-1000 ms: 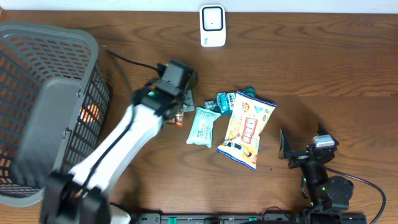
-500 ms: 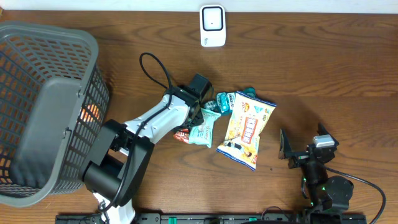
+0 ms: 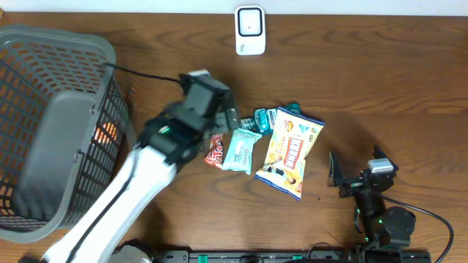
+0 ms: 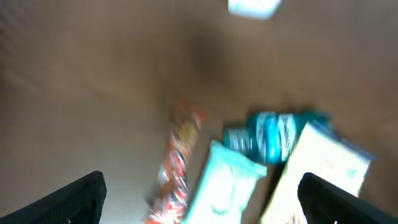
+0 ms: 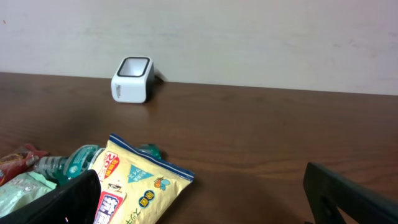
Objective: Scan the item barcode
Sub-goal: 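Grasp the red Top chocolate bar in the basket and carry it out, then reach the left gripper into the basket and grasp the Kleenex tissue pack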
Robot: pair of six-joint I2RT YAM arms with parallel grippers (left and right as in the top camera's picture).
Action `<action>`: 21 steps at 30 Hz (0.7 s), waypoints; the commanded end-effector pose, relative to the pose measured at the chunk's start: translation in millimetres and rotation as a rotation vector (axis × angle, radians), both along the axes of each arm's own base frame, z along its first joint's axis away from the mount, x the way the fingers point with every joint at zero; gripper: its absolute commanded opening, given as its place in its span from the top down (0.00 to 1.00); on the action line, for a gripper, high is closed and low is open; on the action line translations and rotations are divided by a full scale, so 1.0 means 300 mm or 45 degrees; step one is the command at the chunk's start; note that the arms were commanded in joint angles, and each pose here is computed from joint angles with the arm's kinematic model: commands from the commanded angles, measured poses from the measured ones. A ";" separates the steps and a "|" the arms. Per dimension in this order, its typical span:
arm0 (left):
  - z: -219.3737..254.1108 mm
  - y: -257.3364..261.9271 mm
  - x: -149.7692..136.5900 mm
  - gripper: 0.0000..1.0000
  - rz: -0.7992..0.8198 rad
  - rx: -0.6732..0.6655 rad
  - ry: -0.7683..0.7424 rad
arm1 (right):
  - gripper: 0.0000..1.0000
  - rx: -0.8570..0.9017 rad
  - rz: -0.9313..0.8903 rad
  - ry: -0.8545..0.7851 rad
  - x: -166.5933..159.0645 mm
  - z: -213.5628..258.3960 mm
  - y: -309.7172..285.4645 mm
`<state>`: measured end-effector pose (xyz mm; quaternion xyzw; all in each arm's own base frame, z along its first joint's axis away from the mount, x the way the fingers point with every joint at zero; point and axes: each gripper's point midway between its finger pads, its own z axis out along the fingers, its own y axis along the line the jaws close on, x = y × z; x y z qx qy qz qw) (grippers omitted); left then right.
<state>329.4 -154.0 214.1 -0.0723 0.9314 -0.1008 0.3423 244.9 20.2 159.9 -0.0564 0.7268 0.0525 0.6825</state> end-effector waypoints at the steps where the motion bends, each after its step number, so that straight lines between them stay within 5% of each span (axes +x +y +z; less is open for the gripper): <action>1: 0.275 0.262 0.016 0.02 0.256 0.164 -0.359 | 0.01 -0.019 0.001 0.002 0.000 -0.004 -0.001; 11: 0.659 0.841 -0.166 0.02 0.986 0.086 -0.869 | 0.01 -0.019 0.001 0.002 0.000 -0.004 -0.001; 17: 0.593 1.040 -0.204 0.02 1.282 0.115 -0.797 | 0.01 -0.019 0.001 0.002 0.000 -0.004 -0.001; 21: 0.406 1.108 -0.149 0.02 1.342 0.061 -0.540 | 0.01 -0.019 0.001 0.002 0.000 -0.004 -0.001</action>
